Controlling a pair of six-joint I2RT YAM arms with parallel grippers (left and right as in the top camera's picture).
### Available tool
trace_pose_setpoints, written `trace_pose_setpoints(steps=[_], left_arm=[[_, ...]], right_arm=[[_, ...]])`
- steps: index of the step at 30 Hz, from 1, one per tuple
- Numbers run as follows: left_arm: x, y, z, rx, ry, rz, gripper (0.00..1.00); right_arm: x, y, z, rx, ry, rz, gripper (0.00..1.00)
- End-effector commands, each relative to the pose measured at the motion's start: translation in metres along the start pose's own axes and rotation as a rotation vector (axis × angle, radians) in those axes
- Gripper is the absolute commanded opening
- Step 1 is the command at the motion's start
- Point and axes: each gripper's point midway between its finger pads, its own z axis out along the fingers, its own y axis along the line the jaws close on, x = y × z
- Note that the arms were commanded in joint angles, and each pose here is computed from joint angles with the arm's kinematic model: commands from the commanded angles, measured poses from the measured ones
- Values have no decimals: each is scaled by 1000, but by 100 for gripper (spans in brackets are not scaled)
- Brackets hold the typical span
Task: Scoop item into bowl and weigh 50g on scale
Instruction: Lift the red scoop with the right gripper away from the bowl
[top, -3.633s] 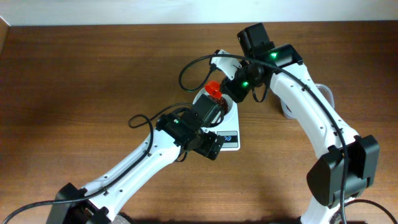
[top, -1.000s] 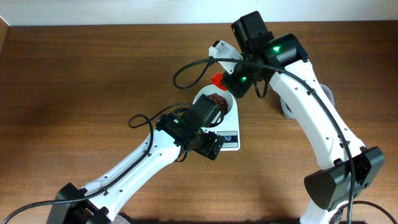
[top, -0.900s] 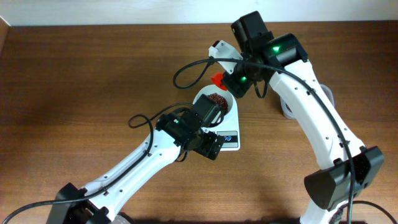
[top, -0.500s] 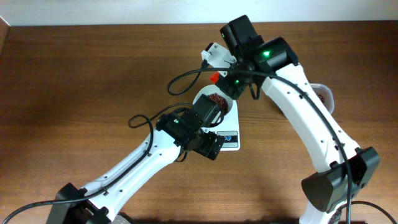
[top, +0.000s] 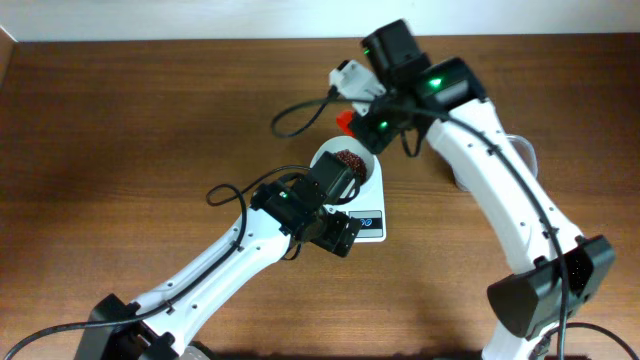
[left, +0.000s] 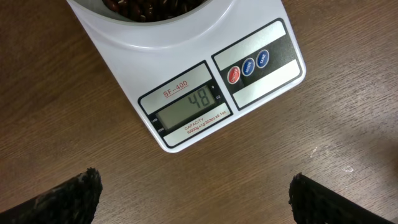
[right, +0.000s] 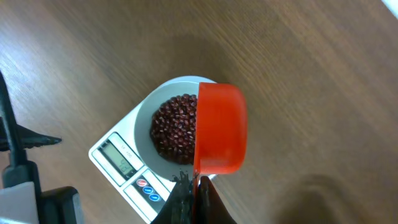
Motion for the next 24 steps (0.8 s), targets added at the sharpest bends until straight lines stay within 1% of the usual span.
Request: trace_pose_setpoints(steps=[1,4,9,12,16,18,20,24], left_arm=[[-6,0,-2,-7,-15,-11,99],[-6,0,-2,-7,-15,-11,99],[-6,0,-2,-7,-15,-11,99],[-6,0,-2,-7,-15,-11,99],[-6,0,-2,-7,-15,-11,99],[-6,0,-2,-7,-15,-11,99],[-6,0,-2,-7,-15,-11,99],[-6,0,-2,-7,-15,-11,99]], right_arm=[[4,-16,-6,-168,-73,170,4],[19,-48,-19,-195,-101,277,4],[64,-102,-37,-141,-73,446,4],[99,-139,-49,-63,-43,551,4],[151,-179,-62,114,66,666,4],[174,-193,-66,182,113,724,4],[189,-199,-64,201,141,752,4],[214,-199,-34,185,181,779,4]])
